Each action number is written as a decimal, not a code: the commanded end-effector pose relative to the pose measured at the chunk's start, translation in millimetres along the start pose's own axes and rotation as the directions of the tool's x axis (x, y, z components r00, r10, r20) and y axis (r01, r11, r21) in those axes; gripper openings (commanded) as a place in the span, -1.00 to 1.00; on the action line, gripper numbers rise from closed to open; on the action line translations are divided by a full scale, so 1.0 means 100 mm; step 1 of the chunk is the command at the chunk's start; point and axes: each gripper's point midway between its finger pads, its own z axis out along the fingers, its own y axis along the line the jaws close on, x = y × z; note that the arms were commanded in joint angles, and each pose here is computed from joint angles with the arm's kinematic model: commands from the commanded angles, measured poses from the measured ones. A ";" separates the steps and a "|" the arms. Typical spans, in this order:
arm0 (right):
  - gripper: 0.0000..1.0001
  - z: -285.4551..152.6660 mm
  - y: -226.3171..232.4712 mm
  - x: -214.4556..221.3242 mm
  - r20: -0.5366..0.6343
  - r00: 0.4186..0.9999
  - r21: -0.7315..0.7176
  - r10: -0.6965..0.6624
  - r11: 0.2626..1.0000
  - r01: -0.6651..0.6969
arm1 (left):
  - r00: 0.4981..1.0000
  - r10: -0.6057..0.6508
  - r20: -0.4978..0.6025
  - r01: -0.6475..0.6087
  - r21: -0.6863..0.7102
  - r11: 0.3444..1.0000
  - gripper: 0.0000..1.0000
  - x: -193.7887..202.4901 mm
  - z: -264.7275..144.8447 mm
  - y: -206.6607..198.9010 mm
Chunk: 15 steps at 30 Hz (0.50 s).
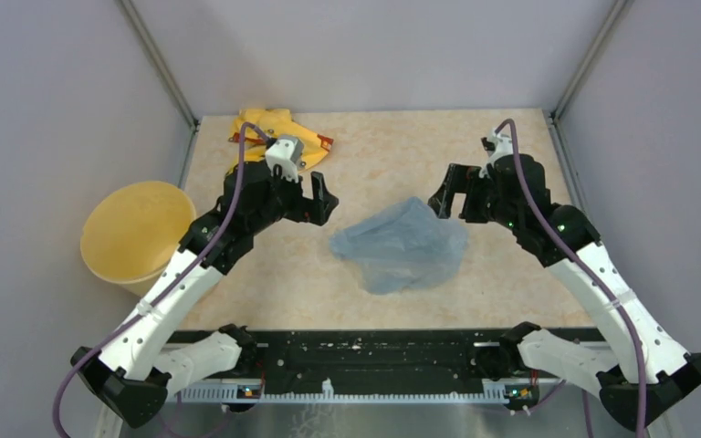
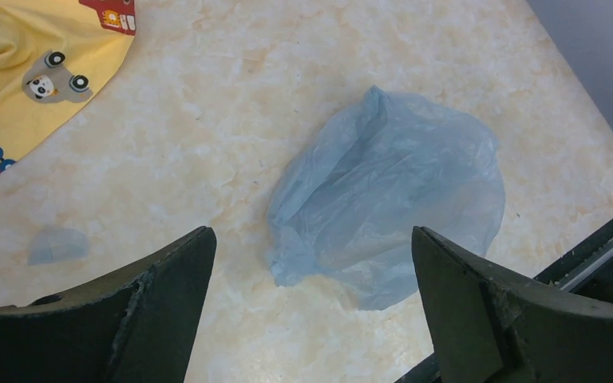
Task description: Put the trash bags into the trash bin
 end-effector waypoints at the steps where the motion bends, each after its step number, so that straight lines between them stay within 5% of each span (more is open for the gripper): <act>1: 0.97 0.05 -0.08 0.00 0.029 1.000 0.028 -0.001 1.000 0.001 | 0.998 -0.006 0.070 0.007 -0.015 1.000 0.97 -0.20 -0.07 0.00; 15: 0.95 0.43 0.19 0.52 -0.110 0.984 -0.003 -0.139 0.990 0.139 | 0.992 -0.107 -0.063 0.107 -0.006 0.994 0.97 0.42 0.16 0.05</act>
